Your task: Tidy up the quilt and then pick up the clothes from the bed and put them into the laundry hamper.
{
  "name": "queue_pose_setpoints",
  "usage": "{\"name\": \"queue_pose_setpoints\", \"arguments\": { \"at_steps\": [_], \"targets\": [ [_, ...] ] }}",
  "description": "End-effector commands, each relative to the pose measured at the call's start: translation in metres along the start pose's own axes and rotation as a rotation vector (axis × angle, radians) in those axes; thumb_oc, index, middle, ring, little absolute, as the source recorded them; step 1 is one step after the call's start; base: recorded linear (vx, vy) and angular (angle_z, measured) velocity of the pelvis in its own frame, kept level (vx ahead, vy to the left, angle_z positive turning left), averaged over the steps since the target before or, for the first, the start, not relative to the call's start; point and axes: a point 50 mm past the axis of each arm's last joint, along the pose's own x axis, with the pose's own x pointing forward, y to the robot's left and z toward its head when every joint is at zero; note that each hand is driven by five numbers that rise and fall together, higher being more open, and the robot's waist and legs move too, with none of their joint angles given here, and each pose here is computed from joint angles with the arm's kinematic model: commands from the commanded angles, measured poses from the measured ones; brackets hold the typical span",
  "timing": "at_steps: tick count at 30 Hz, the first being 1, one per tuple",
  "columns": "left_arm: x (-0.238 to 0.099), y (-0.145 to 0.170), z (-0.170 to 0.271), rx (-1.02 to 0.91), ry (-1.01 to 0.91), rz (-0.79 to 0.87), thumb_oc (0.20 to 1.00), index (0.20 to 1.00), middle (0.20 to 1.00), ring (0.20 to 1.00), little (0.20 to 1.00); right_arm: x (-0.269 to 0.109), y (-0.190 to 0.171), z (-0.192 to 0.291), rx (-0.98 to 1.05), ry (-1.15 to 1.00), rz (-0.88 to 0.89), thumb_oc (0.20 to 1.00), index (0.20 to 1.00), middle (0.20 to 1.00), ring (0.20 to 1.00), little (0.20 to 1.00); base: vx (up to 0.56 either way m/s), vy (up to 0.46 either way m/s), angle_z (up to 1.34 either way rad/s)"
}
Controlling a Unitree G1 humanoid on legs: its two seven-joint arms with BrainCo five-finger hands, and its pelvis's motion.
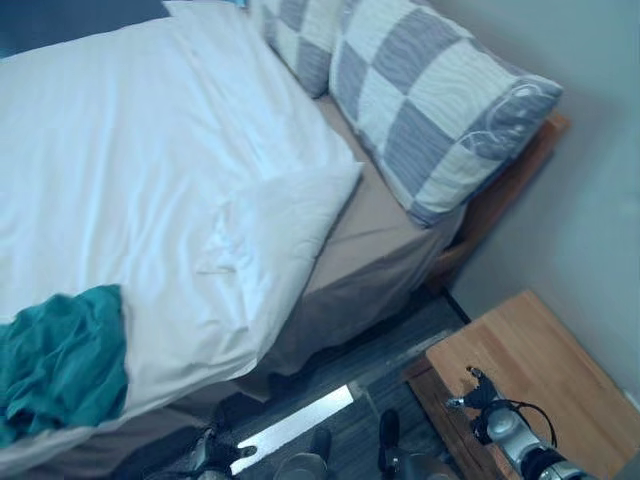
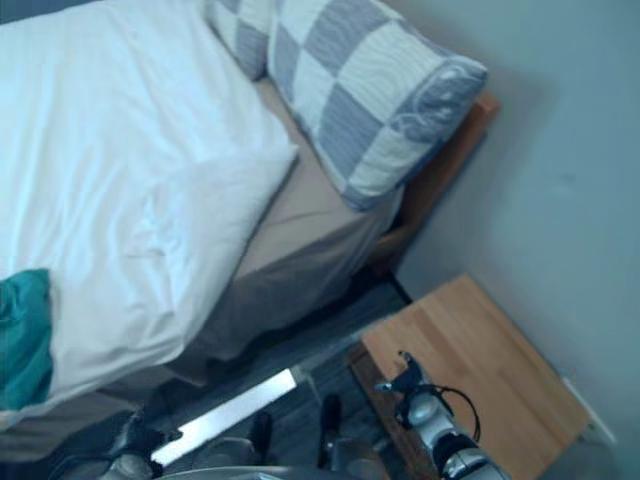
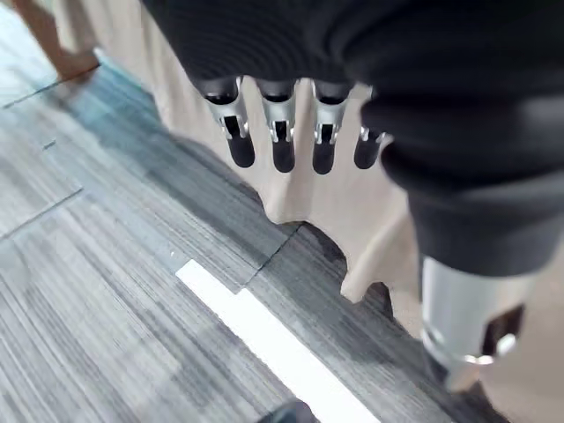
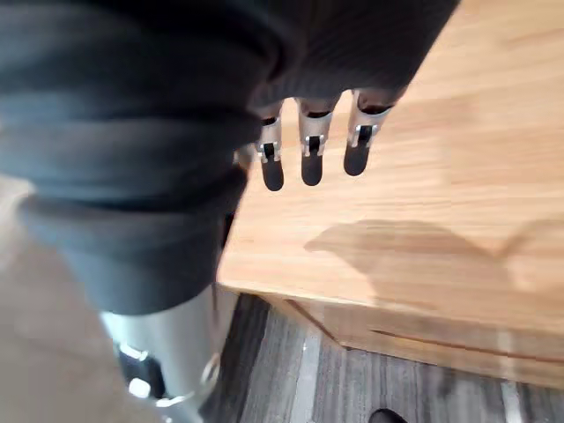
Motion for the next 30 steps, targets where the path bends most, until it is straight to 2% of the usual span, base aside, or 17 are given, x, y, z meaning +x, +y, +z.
{"name": "queue_pose_setpoints", "arguments": {
  "at_steps": [1,2,3,4,5,6,7,9,15,17,19,21,22,24,26,30],
  "targets": [
    [0.003,0.018,0.003,0.024,-0.029,0.066,1.000,1.000,1.000,1.000,1.000,0.004,-0.038,0.025,-0.021,-0.145,-0.139,1.000,1.000,1.000,1.000,1.000,-0.06,0.116,1.42],
    [0.002,0.020,-0.001,0.054,-0.028,0.069,1.000,1.000,1.000,1.000,1.000,0.003,-0.066,0.041,-0.031,-0.232,-0.228,1.000,1.000,1.000,1.000,1.000,-0.04,0.060,0.72],
    [0.002,0.019,-0.001,0.054,-0.029,0.068,1.000,1.000,1.000,1.000,1.000,0.003,-0.066,0.041,-0.032,-0.231,-0.228,1.000,1.000,1.000,1.000,1.000,0.01,0.163,1.24],
    [-0.001,0.019,-0.013,0.081,-0.003,0.057,1.000,1.000,1.000,1.000,1.000,0.000,-0.102,0.056,-0.012,-0.305,-0.336,1.000,1.000,1.000,1.000,1.000,0.05,0.091,1.12],
    [-0.001,0.018,-0.013,0.081,-0.003,0.055,1.000,1.000,1.000,1.000,1.000,-0.001,-0.102,0.056,-0.013,-0.303,-0.337,1.000,1.000,1.000,1.000,1.000,0.15,0.252,1.01],
    [-0.002,0.018,-0.019,0.102,0.014,0.042,1.000,1.000,1.000,1.000,1.000,-0.006,-0.124,0.077,-0.046,-0.396,-0.400,1.000,1.000,1.000,1.000,1.000,0.11,0.155,0.87],
    [-0.002,0.018,-0.019,0.102,0.013,0.040,1.000,1.000,1.000,1.000,1.000,-0.006,-0.125,0.076,-0.047,-0.396,-0.401,1.000,1.000,1.000,1.000,1.000,0.15,0.311,1.03],
    [-0.002,0.020,-0.023,0.137,0.028,0.028,1.000,1.000,1.000,1.000,1.000,-0.012,-0.153,0.099,-0.074,-0.471,-0.490,1.000,1.000,1.000,1.000,1.000,0.05,0.224,0.85],
    [0.003,0.038,-0.018,0.152,0.029,0.077,1.000,1.000,1.000,1.000,1.000,-0.022,-0.183,0.152,-0.136,-0.632,-0.591,1.000,1.000,1.000,1.000,1.000,0.02,0.085,0.46],
    [0.007,0.044,-0.010,0.185,0.006,0.095,1.000,1.000,1.000,1.000,1.000,-0.034,-0.204,0.177,-0.177,-0.716,-0.651,1.000,1.000,1.000,1.000,1.000,0.00,-0.090,0.66],
    [0.008,0.048,-0.009,0.183,0.016,0.111,1.000,1.000,1.000,1.000,1.000,-0.035,-0.208,0.184,-0.183,-0.727,-0.662,1.000,1.000,1.000,1.000,1.000,0.01,-0.126,0.53],
    [0.010,0.056,-0.005,0.201,0.006,0.131,1.000,1.000,1.000,1.000,1.000,-0.040,-0.217,0.202,-0.194,-0.767,-0.698,1.000,1.000,1.000,1.000,1.000,0.02,-0.212,0.48],
    [0.012,0.065,0.002,0.206,-0.018,0.159,1.000,1.000,1.000,1.000,1.000,-0.052,-0.234,0.228,-0.232,-0.825,-0.755,1.000,1.000,1.000,1.000,1.000,0.00,-0.142,0.21],
    [0.012,0.066,0.004,0.204,-0.027,0.163,1.000,1.000,1.000,1.000,1.000,-0.057,-0.238,0.242,-0.252,-0.857,-0.772,1.000,1.000,1.000,1.000,1.000,-0.04,-0.112,0.08],
    [0.015,0.066,0.023,0.190,-0.099,0.175,1.000,1.000,1.000,1.000,1.000,-0.073,-0.254,0.275,-0.284,-0.924,-0.833,1.000,1.000,1.000,1.000,1.000,-0.10,-0.133,0.03],
    [0.017,0.066,0.055,0.177,-0.213,0.187,1.000,1.000,1.000,1.000,1.000,-0.080,-0.268,0.309,-0.337,-0.922,-0.866,1.000,1.000,1.000,1.000,1.000,-0.04,-0.086,0.15]
  ]
}}
